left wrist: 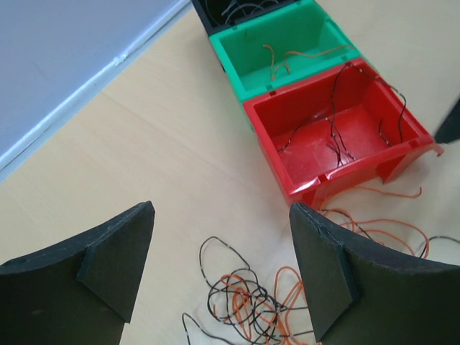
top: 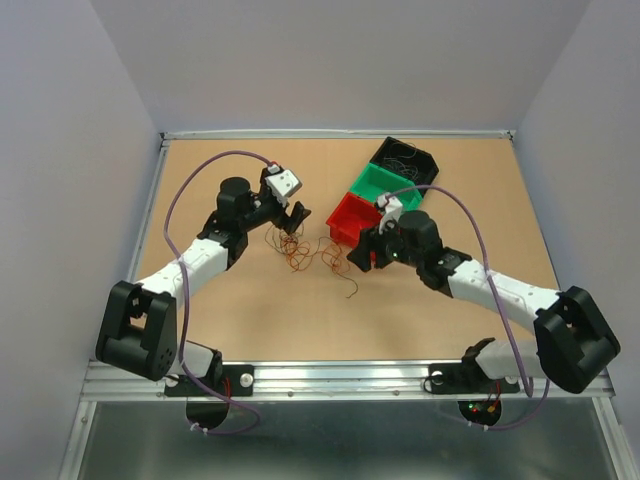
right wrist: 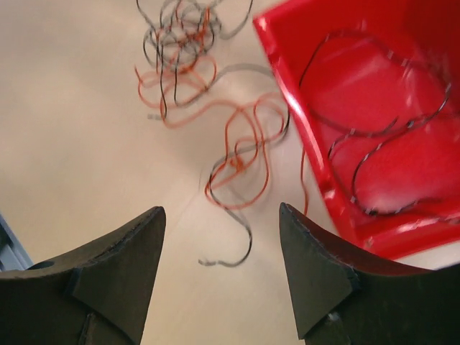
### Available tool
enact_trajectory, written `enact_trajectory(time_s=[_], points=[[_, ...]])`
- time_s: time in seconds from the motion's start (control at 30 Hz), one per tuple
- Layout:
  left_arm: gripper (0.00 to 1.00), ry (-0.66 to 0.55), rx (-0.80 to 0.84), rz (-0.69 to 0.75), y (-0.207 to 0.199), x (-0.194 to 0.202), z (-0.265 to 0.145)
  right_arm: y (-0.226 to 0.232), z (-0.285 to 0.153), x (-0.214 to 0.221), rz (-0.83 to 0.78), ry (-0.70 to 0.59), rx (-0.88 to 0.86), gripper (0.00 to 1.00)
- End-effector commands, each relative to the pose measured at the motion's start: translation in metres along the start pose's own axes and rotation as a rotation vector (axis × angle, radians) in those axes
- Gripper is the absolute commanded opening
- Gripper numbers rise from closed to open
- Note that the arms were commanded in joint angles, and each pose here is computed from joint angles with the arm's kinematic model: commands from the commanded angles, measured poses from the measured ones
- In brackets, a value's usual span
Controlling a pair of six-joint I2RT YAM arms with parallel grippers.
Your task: Untangle the cables
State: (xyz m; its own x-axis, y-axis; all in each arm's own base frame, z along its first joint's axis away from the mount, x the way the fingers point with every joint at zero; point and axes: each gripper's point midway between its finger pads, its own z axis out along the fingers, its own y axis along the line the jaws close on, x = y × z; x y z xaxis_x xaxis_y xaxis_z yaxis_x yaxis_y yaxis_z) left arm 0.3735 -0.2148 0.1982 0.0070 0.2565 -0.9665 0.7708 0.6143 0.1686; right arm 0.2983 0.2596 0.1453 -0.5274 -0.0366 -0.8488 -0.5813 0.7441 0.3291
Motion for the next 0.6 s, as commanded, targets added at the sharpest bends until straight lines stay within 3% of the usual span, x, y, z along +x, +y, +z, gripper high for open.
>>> enact_trajectory(time_s=[0.0, 0.37, 0.57], points=[[0.86, 0.015, 0.033, 0.068, -0.002, -0.006, -0.001, 0.014, -0.007, 0.012, -0.013, -0.073, -0.039, 0.70], [0.84, 0.122, 0.051, 0.116, -0.024, 0.020, -0.002, 0.010, 0.027, 0.049, -0.014, 0.010, -0.005, 0.68], [0.84, 0.154, 0.060, 0.124, -0.027, 0.030, 0.004, 0.025, 0.040, 0.046, -0.080, -0.009, -0.084, 0.65]])
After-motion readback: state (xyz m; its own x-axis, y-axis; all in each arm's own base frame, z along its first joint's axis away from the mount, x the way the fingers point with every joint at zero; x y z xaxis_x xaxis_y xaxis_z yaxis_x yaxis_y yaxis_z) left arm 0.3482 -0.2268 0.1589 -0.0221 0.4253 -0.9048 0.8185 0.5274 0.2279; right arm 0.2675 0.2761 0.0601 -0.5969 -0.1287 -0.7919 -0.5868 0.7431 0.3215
